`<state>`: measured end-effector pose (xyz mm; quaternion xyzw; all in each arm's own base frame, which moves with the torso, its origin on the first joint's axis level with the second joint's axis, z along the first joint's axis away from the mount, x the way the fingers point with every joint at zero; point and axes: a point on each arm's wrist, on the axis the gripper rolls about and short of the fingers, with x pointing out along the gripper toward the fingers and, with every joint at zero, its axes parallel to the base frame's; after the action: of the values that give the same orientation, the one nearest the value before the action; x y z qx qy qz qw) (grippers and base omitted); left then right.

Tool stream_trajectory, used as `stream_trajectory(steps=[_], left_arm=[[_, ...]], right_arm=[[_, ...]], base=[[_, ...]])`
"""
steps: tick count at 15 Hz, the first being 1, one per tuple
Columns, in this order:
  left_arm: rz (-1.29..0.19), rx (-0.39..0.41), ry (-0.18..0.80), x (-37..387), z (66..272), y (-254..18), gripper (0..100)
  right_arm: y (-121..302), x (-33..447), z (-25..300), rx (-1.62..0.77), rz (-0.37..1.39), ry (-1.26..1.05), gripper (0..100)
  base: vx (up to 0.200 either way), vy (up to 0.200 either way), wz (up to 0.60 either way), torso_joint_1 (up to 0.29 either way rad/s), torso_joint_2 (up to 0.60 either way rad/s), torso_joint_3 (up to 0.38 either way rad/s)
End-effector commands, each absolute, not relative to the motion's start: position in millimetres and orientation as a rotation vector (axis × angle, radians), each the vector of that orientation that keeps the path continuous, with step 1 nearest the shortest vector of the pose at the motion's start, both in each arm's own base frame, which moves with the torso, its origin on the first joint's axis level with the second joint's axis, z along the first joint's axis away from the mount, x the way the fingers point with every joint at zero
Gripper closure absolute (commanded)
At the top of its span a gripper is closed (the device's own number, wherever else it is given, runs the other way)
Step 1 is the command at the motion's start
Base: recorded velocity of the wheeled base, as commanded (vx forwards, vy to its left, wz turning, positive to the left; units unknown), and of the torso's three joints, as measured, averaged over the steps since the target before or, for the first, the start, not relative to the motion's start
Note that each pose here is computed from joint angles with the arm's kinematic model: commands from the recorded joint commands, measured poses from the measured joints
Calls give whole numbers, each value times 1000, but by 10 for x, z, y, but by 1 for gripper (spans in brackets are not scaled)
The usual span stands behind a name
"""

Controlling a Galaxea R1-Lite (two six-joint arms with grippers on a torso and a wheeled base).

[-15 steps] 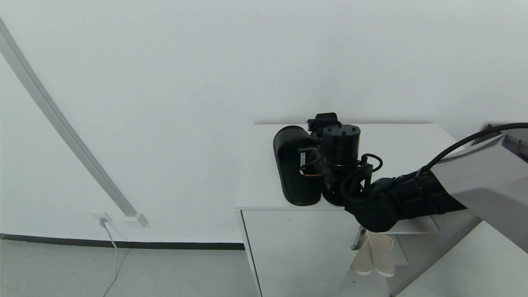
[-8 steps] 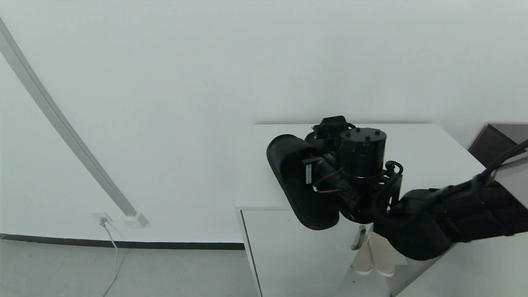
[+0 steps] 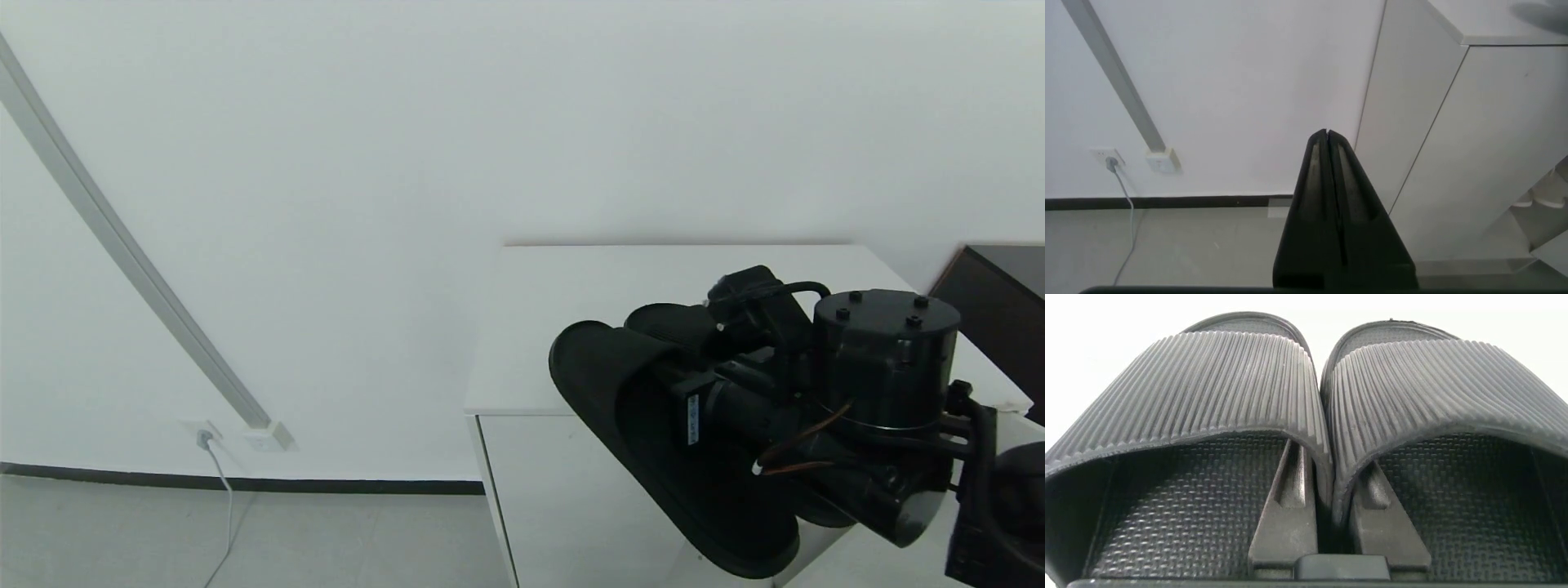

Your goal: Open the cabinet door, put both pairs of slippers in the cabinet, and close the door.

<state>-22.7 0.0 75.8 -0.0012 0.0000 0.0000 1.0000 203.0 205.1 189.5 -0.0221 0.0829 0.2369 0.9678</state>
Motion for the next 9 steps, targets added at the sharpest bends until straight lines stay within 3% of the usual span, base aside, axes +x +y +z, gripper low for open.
stream_trajectory(steps=[1, 9], left_arm=[[0, -2, 0, -227, 757, 0, 100], [0, -3, 0, -227, 757, 0, 100]], right_arm=[[1968, 1951, 1945, -38, 480, 153, 100], [1993, 1959, 1890, -53, 478, 169, 100]], base=[[0, 0, 0, 0, 0, 0], [0, 0, 0, 0, 0, 0]])
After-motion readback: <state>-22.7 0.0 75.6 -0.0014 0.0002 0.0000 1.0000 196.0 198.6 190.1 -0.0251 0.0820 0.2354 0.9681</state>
